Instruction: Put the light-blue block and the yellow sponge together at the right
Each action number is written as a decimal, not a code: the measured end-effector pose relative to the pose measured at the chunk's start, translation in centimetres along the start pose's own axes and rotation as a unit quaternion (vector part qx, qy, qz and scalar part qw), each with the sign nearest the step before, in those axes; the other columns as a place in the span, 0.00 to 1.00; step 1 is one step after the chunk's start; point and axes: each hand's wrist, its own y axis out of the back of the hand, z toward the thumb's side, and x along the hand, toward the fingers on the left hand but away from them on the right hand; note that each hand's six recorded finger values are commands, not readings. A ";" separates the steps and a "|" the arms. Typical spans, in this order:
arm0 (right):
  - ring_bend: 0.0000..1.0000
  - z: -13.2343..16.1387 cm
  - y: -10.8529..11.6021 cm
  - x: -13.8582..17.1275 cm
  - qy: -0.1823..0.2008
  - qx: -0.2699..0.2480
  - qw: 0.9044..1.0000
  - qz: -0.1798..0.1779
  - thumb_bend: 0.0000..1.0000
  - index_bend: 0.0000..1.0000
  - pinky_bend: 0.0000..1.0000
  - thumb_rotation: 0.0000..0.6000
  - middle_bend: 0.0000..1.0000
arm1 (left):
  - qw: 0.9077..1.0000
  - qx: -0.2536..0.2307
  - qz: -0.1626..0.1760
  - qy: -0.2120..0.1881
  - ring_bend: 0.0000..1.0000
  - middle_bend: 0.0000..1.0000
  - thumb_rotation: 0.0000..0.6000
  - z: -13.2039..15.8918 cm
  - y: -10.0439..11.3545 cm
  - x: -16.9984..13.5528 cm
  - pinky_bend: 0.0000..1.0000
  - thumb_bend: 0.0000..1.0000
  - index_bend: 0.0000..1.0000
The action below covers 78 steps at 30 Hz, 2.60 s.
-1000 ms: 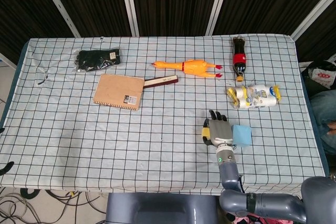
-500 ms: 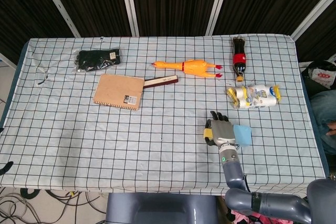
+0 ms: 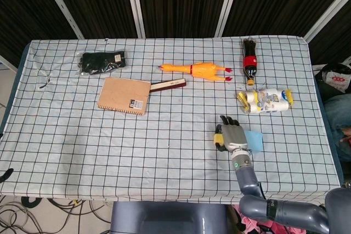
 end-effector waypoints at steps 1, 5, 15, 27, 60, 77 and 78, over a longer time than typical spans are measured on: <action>0.04 -0.1 0.0 0.0 -0.001 0.000 1.000 -0.001 0.31 0.45 0.09 1.00 0.04 | 1.000 0.000 0.000 0.000 0.00 0.05 1.00 0.0 0.0 0.0 0.00 0.03 0.18; 0.04 -0.3 0.1 0.0 -0.004 0.000 1.000 -0.003 0.31 0.43 0.09 1.00 0.04 | 1.000 0.001 0.000 0.001 0.00 0.06 1.00 0.0 0.0 0.0 0.00 0.03 0.18; 0.04 -0.6 -0.2 0.1 -0.009 0.003 1.000 0.002 0.31 0.35 0.09 1.00 0.04 | 1.000 0.003 0.000 0.002 0.00 0.06 1.00 -0.1 0.0 0.0 0.00 0.03 0.18; 0.03 -0.9 -0.4 0.2 -0.010 0.007 1.000 0.006 0.31 0.34 0.09 1.00 0.03 | 1.000 0.004 0.000 0.003 0.00 0.05 1.00 -0.1 -0.1 0.1 0.00 0.03 0.18; 0.03 0.4 0.4 1.1 0.014 0.019 1.000 -0.005 0.31 0.32 0.09 1.00 0.01 | 1.000 0.003 -0.001 0.004 0.00 0.05 1.00 -0.1 -0.1 0.0 0.00 0.03 0.18; 0.02 0.7 -0.6 2.2 0.031 0.047 0.998 -0.001 0.31 0.32 0.09 1.00 0.01 | 1.000 0.004 -0.002 0.004 0.00 0.05 1.00 -0.1 -0.1 0.0 0.00 0.03 0.18; 0.02 0.7 -0.6 2.1 0.030 0.047 0.998 -0.001 0.31 0.32 0.09 1.00 0.01 | 1.000 0.003 -0.002 0.004 0.00 0.05 1.00 -0.1 -0.1 0.0 0.00 0.03 0.18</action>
